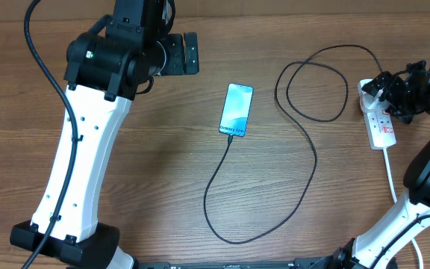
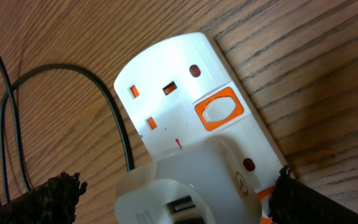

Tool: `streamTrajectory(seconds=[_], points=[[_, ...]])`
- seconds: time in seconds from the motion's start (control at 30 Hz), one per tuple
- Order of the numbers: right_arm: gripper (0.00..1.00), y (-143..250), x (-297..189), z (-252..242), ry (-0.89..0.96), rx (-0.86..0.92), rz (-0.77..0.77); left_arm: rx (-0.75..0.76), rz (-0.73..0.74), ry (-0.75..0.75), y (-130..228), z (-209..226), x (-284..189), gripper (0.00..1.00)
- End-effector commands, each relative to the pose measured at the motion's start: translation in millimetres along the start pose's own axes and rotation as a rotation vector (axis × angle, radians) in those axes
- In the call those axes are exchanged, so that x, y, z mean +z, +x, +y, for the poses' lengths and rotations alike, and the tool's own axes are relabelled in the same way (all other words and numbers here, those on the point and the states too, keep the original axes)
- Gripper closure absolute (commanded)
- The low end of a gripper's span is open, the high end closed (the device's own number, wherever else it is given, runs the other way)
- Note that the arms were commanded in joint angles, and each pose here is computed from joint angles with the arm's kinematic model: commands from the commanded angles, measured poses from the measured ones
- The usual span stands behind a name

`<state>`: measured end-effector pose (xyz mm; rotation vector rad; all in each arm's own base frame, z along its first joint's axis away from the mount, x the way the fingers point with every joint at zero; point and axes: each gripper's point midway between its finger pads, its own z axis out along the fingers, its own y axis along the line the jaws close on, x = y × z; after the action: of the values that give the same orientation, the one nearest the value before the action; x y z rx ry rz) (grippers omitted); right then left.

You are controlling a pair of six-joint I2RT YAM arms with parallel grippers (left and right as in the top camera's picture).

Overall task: Plug charger to phone and switch on socket
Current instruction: 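Lower the right gripper onto the power strip switch beside the charger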

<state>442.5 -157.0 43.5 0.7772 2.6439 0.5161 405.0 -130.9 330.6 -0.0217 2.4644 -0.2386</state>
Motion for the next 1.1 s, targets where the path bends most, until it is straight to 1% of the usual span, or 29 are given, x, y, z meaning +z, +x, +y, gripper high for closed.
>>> streamTrajectory(seconds=[0.0, 0.27, 0.4, 0.5, 1.07], points=[[0.00, 24.9, 16.7, 9.2, -0.065, 0.030, 0.092, 0.019, -0.002, -0.019, -0.7, 4.5, 1.5, 0.00], [0.00, 35.7, 25.2, 32.0, -0.078, -0.015, 0.127, 0.019, -0.003, -0.019, -0.7, 4.5, 1.3, 0.00], [0.05, 41.7, 30.0, 39.3, -0.055, -0.034, 0.142, 0.019, -0.002, -0.019, -0.7, 4.5, 1.5, 0.00], [0.05, 43.8, 31.6, 37.2, -0.020, 0.001, 0.147, 0.019, -0.002, -0.019, -0.6, 4.4, 1.4, 0.00], [0.05, 47.8, 29.3, 31.8, -0.005, 0.081, 0.166, 0.019, -0.002, -0.019, -0.7, 4.4, 1.5, 0.00]])
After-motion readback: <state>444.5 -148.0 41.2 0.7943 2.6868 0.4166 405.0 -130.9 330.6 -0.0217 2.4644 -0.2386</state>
